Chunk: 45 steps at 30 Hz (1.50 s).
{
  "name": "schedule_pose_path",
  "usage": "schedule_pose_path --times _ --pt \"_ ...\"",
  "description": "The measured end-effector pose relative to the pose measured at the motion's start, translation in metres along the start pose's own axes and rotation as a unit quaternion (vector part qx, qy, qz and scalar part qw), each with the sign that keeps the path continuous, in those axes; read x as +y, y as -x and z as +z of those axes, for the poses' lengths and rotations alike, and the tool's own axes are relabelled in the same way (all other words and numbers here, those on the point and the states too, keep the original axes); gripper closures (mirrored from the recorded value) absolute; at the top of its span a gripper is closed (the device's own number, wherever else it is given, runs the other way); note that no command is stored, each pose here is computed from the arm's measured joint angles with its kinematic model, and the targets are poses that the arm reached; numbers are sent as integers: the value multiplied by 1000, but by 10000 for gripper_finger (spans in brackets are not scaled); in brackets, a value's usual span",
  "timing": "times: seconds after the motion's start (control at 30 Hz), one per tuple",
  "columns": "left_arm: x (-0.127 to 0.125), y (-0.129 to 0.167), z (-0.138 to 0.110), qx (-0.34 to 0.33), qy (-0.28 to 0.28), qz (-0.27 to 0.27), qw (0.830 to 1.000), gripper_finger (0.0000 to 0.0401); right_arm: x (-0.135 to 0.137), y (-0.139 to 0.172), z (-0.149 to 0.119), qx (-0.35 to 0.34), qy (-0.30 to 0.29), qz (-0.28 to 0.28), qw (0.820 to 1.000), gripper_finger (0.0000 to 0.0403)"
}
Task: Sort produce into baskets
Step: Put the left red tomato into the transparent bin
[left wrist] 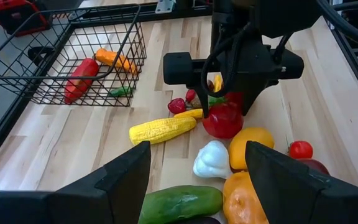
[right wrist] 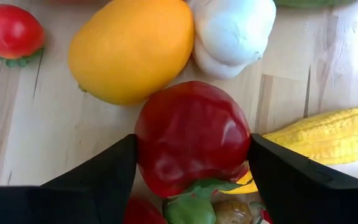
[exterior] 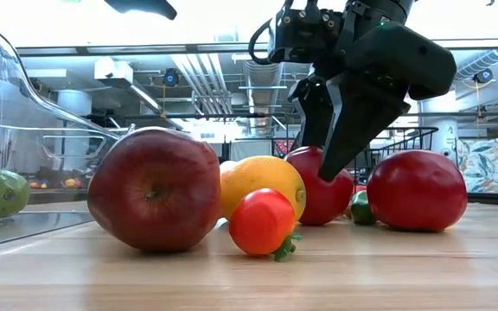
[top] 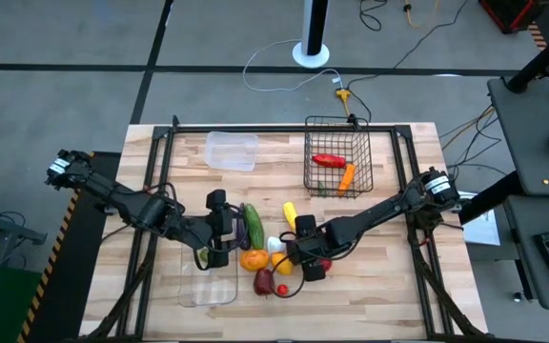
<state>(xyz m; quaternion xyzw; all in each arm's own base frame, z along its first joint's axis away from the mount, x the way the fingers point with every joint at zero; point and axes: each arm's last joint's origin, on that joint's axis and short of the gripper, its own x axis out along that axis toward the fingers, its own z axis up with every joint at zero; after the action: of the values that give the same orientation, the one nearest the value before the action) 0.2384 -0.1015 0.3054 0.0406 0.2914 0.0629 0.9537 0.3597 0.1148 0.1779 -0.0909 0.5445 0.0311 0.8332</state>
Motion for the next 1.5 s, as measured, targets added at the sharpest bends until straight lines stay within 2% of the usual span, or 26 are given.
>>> schedule_pose_path --times 0.23,0.47,0.6,0.8,1.07,1.23,1.5 --pt "0 0 0 0 0 0 1000 157 0 3 0 -1 0 2 1000 126" --pt "0 0 0 0 0 0 1000 157 -4 23 1 -17 -8 3 1000 128" --pt "2 3 1 -5 3 -1 1000 157 -7 41 4 -47 -18 2 999 128" --pt "9 18 4 -21 13 -5 1000 157 -12 60 18 -135 -27 8 990 129" --pt "27 47 7 -54 31 7 998 157 -16 67 45 -277 -15 7 961 130" --pt "34 60 8 -73 43 5 996 157 -16 67 61 -363 -8 0 932 128" --pt "39 68 9 -87 64 3 994 157 -18 47 80 -456 0 -18 890 128"
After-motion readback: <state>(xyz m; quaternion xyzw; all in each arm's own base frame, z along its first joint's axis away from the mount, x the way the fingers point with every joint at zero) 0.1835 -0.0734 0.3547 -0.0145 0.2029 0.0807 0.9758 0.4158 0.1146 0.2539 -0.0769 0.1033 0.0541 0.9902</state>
